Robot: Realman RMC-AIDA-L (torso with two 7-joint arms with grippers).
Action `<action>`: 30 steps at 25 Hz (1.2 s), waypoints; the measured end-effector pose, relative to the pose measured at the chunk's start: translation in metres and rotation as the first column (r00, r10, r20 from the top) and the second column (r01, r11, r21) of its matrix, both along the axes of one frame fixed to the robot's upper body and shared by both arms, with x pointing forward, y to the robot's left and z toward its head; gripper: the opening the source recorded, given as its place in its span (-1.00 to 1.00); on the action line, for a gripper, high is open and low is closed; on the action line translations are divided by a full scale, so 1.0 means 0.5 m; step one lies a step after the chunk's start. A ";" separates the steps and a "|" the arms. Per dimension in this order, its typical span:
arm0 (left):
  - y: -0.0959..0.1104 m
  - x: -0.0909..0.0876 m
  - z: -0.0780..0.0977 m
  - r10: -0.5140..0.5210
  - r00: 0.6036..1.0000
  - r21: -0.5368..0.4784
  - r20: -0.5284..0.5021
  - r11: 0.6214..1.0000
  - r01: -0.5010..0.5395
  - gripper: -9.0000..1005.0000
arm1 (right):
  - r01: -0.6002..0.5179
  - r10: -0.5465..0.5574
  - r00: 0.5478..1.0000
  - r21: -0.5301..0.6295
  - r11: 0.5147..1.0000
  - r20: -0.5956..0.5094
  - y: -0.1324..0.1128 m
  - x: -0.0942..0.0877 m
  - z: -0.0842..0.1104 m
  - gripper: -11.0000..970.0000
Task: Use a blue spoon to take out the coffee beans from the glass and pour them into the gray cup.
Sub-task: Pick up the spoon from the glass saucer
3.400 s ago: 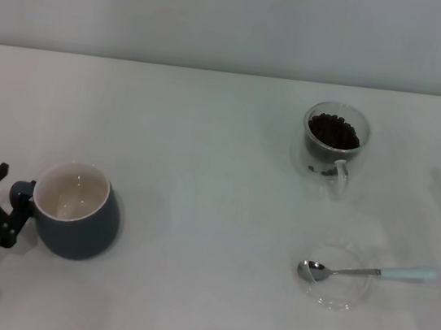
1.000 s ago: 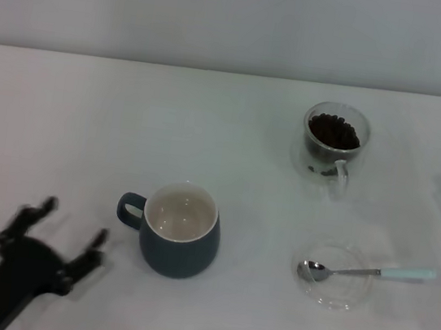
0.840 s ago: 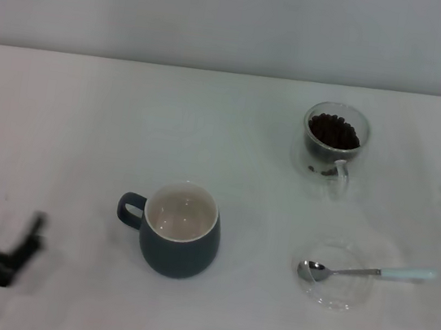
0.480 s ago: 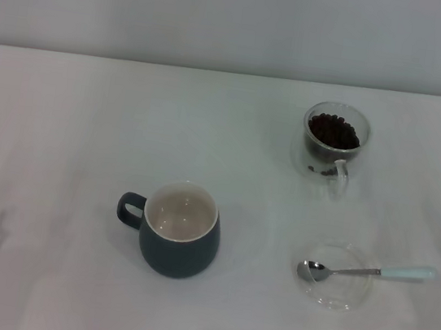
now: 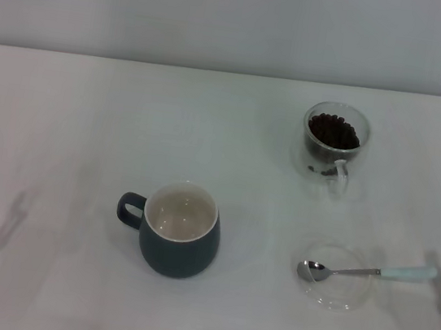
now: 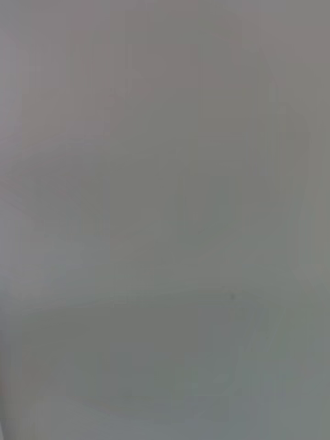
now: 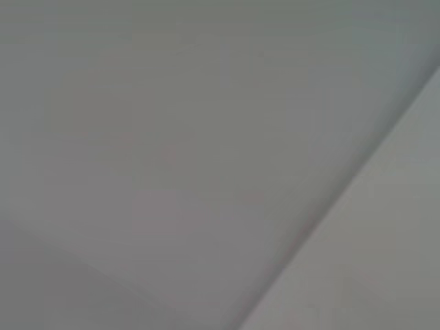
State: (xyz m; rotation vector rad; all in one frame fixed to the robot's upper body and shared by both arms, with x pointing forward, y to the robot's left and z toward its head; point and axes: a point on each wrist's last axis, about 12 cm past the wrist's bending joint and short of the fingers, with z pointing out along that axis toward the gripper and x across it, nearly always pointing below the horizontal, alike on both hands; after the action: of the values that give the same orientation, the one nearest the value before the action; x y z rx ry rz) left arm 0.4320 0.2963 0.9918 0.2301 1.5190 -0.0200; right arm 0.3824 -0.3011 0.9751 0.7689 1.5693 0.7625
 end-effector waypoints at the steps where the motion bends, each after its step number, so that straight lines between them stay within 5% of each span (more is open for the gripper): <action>1: 0.000 0.002 0.001 -0.002 1.000 0.001 0.001 1.000 0.002 0.73 | -0.001 0.001 1.000 -0.002 1.000 -0.017 0.004 0.001 -0.004 0.80; 18: -0.004 0.011 0.002 -0.011 1.000 -0.013 0.000 1.000 0.011 0.72 | -0.162 0.161 0.984 -0.008 0.987 -0.072 0.041 0.004 -0.016 0.79; 30: -0.006 0.017 0.005 -0.016 1.000 -0.011 0.006 1.000 0.016 0.72 | -0.192 0.194 0.978 0.041 0.981 -0.070 0.038 0.010 -0.015 0.08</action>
State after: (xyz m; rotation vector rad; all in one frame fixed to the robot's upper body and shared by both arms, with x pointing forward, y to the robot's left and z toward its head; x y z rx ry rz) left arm 0.4402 0.2934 0.9941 0.2337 1.5113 -0.0405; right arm 0.3873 -0.2819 0.9675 0.6818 1.7186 0.9130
